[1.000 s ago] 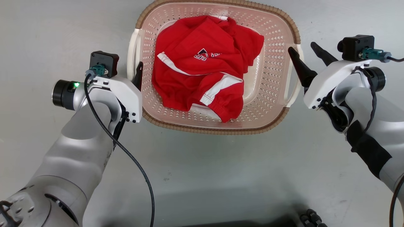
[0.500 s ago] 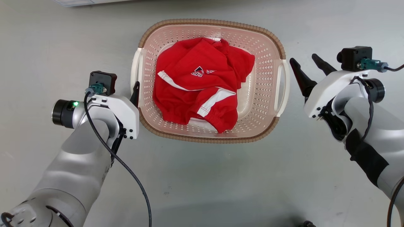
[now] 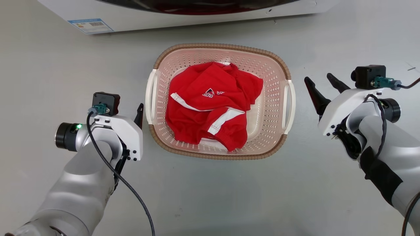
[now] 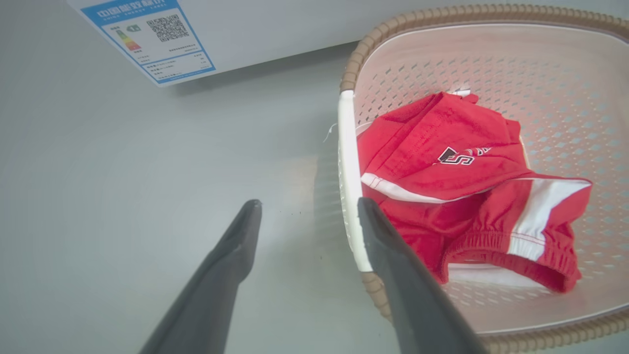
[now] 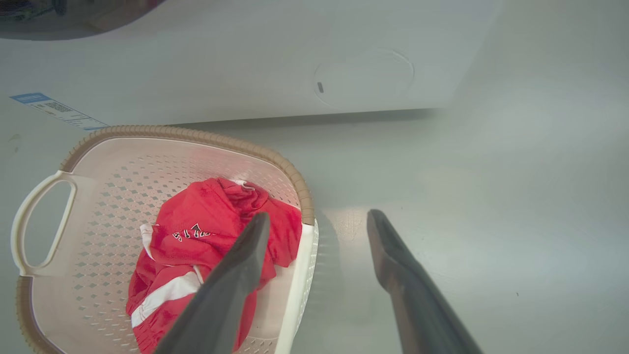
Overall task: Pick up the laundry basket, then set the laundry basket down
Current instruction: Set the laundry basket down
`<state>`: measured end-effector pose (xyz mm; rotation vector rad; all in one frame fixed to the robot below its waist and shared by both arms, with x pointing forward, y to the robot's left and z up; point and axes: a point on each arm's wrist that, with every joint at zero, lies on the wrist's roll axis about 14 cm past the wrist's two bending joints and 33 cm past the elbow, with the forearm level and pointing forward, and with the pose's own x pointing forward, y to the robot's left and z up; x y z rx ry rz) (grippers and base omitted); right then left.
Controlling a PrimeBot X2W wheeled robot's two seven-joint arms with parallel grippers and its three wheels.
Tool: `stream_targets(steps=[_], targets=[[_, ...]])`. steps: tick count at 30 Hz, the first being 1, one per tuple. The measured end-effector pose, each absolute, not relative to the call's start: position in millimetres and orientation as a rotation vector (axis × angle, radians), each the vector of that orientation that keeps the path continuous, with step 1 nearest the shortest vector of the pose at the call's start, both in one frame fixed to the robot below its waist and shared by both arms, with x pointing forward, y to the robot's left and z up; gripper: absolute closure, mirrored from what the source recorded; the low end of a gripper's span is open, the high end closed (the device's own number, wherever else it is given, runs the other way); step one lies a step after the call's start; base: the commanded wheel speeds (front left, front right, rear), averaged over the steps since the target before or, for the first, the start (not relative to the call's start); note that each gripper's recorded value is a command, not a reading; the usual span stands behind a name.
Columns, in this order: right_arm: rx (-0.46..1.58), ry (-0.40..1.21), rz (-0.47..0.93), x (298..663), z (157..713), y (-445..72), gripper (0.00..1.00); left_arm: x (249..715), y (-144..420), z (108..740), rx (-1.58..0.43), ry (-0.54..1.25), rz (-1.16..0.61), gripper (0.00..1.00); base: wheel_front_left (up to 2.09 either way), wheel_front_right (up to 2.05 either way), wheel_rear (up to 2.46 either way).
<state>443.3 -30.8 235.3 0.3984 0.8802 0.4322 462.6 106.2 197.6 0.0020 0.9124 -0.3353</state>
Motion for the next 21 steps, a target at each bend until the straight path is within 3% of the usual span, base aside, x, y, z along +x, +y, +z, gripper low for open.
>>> stream_targets(steps=[21], targets=[[0.380,0.819,0.403,425,276,-40,0.00,441,116,245,-0.011,0.856,-0.294,0.00,0.00,0.00,0.00]])
